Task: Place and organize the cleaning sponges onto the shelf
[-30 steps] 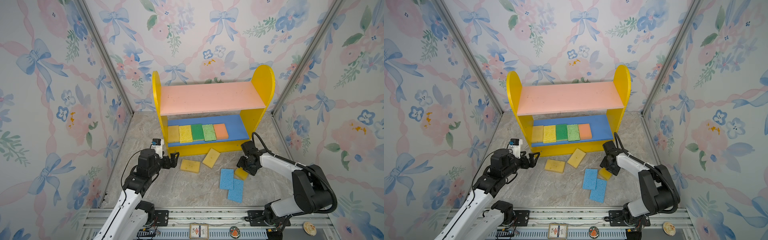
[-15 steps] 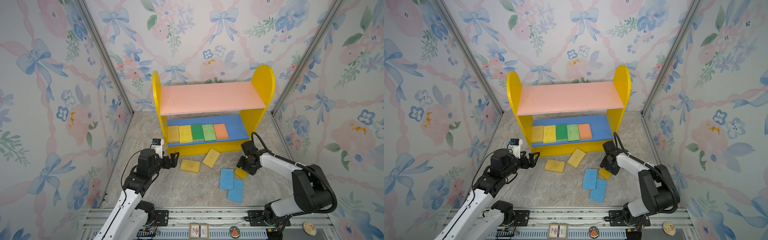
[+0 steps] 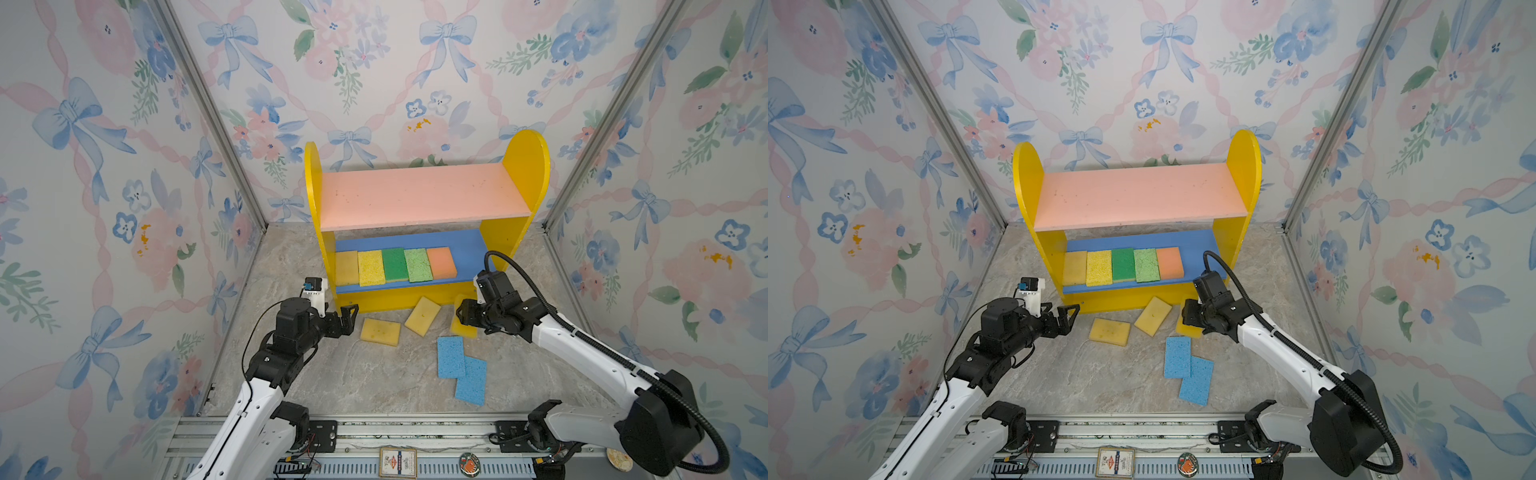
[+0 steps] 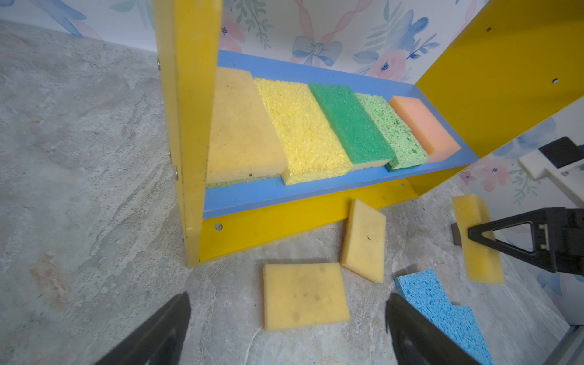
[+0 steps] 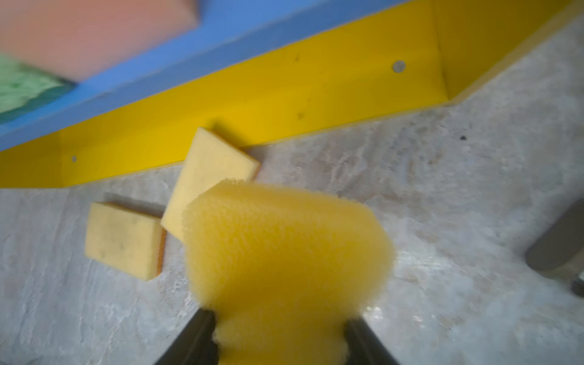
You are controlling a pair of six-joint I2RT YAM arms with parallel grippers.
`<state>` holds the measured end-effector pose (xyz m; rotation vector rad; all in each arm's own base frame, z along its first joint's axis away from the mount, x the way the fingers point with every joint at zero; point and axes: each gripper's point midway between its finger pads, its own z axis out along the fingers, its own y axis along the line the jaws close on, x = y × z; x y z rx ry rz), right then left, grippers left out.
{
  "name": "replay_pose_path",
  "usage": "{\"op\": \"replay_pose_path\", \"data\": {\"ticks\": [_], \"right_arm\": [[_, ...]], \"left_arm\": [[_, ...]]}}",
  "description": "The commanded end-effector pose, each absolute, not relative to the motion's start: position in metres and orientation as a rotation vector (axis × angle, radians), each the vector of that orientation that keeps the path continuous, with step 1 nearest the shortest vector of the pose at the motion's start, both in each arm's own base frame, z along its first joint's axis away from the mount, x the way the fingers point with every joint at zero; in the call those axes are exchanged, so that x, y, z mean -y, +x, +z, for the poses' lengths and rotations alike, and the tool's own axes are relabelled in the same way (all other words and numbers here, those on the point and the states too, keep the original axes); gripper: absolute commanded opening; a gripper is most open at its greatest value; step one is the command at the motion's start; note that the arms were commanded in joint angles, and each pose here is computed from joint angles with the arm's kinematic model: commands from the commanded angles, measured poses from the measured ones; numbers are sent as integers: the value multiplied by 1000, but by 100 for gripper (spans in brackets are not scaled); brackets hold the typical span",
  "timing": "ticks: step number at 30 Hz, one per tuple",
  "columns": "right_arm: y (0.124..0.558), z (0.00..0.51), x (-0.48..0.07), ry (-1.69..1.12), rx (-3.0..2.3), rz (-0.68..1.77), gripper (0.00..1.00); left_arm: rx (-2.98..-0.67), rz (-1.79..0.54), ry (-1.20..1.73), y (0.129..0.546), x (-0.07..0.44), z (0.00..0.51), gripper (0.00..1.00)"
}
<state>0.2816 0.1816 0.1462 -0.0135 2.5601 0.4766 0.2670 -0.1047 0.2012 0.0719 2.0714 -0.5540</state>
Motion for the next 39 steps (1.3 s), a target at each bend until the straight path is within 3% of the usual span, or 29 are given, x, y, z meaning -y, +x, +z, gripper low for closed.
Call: {"op": "replay_pose_path", "data": {"ticks": [1, 8, 13, 22, 28, 32, 39], "right_arm": [[272, 181, -225, -271, -2461, 625, 53], [247, 219, -287, -559, -2352, 887, 54], [237, 227, -307, -673, -2333, 941, 54], [224, 230, -323, -772, -2308, 1026, 54], [220, 228, -323, -792, -2304, 1016, 54], [218, 229, -324, -800, -2298, 1019, 54], [215, 228, -324, -817, -2307, 996, 54]], "left_arm": [[-2019, -654, 74, 265, 115, 218, 98], [-1888, -1115, -39, 255, 154, 268, 98], [-1842, -1223, -71, 247, 182, 288, 98], [-1889, -1337, -52, 243, 242, 276, 97], [-1925, -1341, -35, 249, 264, 269, 83], [-1947, -1344, -44, 252, 269, 264, 67], [-1954, -1367, -25, 250, 279, 266, 52]]}}
